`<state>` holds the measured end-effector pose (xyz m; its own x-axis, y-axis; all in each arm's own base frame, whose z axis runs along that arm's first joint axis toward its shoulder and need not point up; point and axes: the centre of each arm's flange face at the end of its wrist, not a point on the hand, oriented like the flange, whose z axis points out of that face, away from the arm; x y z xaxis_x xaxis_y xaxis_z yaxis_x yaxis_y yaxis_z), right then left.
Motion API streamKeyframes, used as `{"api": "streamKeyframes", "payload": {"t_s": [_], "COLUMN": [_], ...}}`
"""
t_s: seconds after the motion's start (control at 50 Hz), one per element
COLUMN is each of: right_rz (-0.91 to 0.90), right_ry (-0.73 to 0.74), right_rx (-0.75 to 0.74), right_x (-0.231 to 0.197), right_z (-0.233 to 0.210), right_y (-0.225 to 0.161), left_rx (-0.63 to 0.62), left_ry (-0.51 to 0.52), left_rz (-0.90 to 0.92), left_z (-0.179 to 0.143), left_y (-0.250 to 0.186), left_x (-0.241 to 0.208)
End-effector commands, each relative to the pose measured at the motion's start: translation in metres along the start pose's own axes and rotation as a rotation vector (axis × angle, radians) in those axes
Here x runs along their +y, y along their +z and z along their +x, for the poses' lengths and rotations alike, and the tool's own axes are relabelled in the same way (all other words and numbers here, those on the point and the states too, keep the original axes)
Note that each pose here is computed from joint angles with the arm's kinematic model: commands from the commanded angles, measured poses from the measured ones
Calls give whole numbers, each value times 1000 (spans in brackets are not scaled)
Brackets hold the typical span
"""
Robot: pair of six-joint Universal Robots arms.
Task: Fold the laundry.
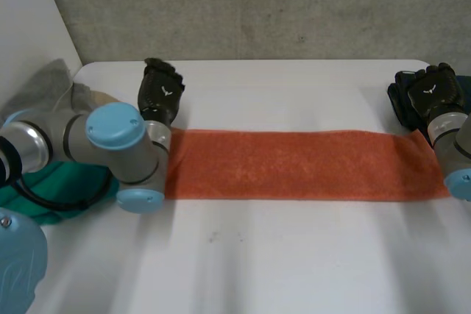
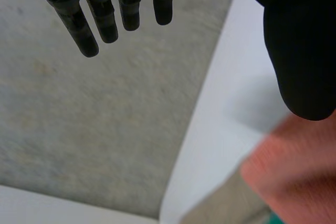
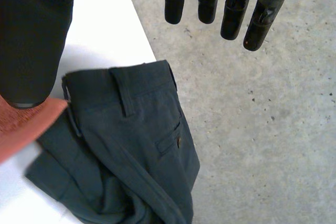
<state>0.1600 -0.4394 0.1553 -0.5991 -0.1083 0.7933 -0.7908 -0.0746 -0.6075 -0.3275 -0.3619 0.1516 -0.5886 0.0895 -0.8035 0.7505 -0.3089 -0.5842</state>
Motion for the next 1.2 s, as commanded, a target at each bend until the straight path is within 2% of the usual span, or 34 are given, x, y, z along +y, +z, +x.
{"api": "streamKeyframes", "payload": {"t_s": [0.02,0.08,0.18,0.26,0.38,0.56,0.64,0.76,0.9,1.02,1.14,1.2], "right_rz": [-49,-67,-121,-161,-179,-180,-186,-217,-265,-317,-296,-209], "right_ry": [162,225,295,335,348,239,241,242,229,82,19,14], "right_rx": [-39,-105,-267,-298,-284,-307,-322,-278,-110,-16,-16,-47], "right_x": [-13,-17,4,25,43,72,80,91,123,147,139,102], "right_z": [20,26,27,31,34,9,2,14,77,116,119,104], "right_y": [-40,-64,-94,-101,-99,-82,-74,-70,-69,-66,-63,-57], "left_rx": [-62,-71,-58,-31,1,15,12,5,-9,0,24,27], "left_ry": [-34,-47,-108,-184,-251,-259,-262,-264,-286,-327,-343,-348], "left_rz": [77,69,51,41,27,17,20,26,27,14,-11,-17], "left_z": [-19,-30,-46,-49,-50,-49,-51,-58,-72,-78,-77,-77], "left_y": [-16,-26,-47,-64,-81,-89,-90,-92,-97,-102,-107,-109], "left_x": [-25,-28,-29,-28,-27,-25,-27,-31,-36,-37,-34,-33]}}
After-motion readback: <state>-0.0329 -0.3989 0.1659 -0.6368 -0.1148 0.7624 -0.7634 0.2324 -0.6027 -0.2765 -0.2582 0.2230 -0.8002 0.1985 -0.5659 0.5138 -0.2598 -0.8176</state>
